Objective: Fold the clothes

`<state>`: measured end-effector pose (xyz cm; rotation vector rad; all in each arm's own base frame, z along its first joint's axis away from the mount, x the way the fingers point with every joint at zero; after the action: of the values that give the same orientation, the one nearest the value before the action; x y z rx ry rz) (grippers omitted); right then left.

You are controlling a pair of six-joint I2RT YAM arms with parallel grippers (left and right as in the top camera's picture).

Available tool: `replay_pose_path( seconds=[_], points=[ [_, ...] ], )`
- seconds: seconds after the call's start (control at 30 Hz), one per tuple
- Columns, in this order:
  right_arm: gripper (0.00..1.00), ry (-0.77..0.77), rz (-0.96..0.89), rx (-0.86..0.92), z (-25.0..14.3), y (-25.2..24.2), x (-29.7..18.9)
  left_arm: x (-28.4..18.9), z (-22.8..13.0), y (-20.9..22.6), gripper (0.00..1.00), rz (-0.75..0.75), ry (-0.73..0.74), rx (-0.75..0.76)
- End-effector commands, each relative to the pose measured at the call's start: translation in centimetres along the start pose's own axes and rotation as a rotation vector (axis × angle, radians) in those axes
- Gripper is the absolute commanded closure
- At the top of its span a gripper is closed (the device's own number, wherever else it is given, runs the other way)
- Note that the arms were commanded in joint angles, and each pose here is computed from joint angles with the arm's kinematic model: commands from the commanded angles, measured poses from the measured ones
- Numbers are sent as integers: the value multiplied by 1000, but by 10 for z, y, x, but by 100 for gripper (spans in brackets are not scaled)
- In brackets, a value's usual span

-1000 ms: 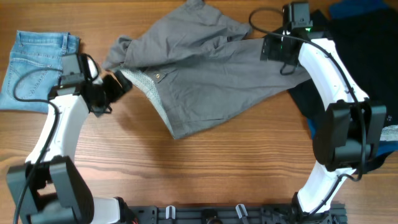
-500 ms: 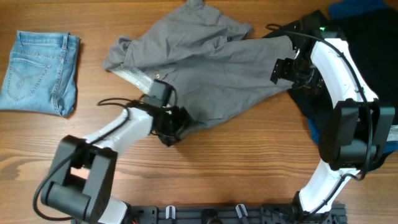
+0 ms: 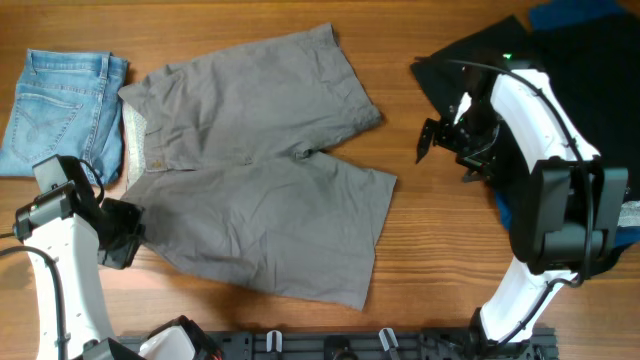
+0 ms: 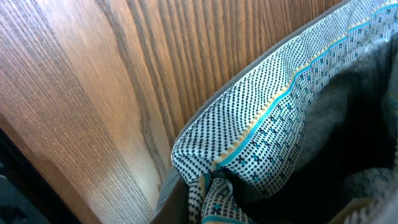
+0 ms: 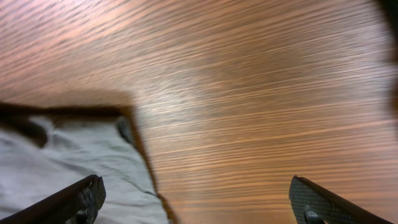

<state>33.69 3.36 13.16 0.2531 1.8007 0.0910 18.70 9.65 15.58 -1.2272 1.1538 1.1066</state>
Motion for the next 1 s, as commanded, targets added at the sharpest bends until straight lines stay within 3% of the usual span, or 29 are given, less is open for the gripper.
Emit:
replay_pose_path(
  seconds=[0.0,0.23,0.37,0.43,0.47,0.5,0.53,0.6,0.73,0.83,0.9,0.93,0.97],
  points=[
    [0,40,61,-53,-6,22,13,0,-2,-4,96,-1,16,50],
    [0,156,82,-125,-39,57,72,3,-9,-9,96,-1,18,91],
    [8,-18,118,-257,-15,68,91,3,-8,-11,96,-12,12,91],
    [17,-89,150,-338,-4,78,91,3,-8,-11,96,-11,13,91],
    [32,-114,170,-381,-2,84,91,3,-8,-11,96,-12,12,91],
    [69,-126,167,-402,-1,89,92,3,-8,-11,96,-12,12,91],
    [96,-134,167,-412,0,91,92,3,-8,-11,96,-15,10,91],
    [96,-185,157,-422,8,93,91,3,-7,-15,96,-34,1,97],
    [96,-385,-87,-225,48,54,72,13,-14,-43,96,-149,-51,181],
    [96,-486,-94,-125,77,21,36,21,-25,-65,93,-201,-58,248],
    [94,-515,-68,-113,86,3,20,30,-41,-70,92,-193,11,299],
    [86,-507,-55,-124,85,0,18,33,-48,-71,92,-183,36,319],
    [62,-487,-49,-124,83,-4,16,35,-54,-71,92,-171,48,337]
  ],
)
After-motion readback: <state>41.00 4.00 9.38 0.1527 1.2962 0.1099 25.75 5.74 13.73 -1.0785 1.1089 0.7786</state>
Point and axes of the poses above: each gripper's point midway between its finger pads, its own x axis out along the fingers, its own y axis along the line the jaws close on, z = x × y, the point moved 7 cm from there along -x, back along the fingers, and after that the axes turned 14 degrees about -x, right-handed, at the moved point
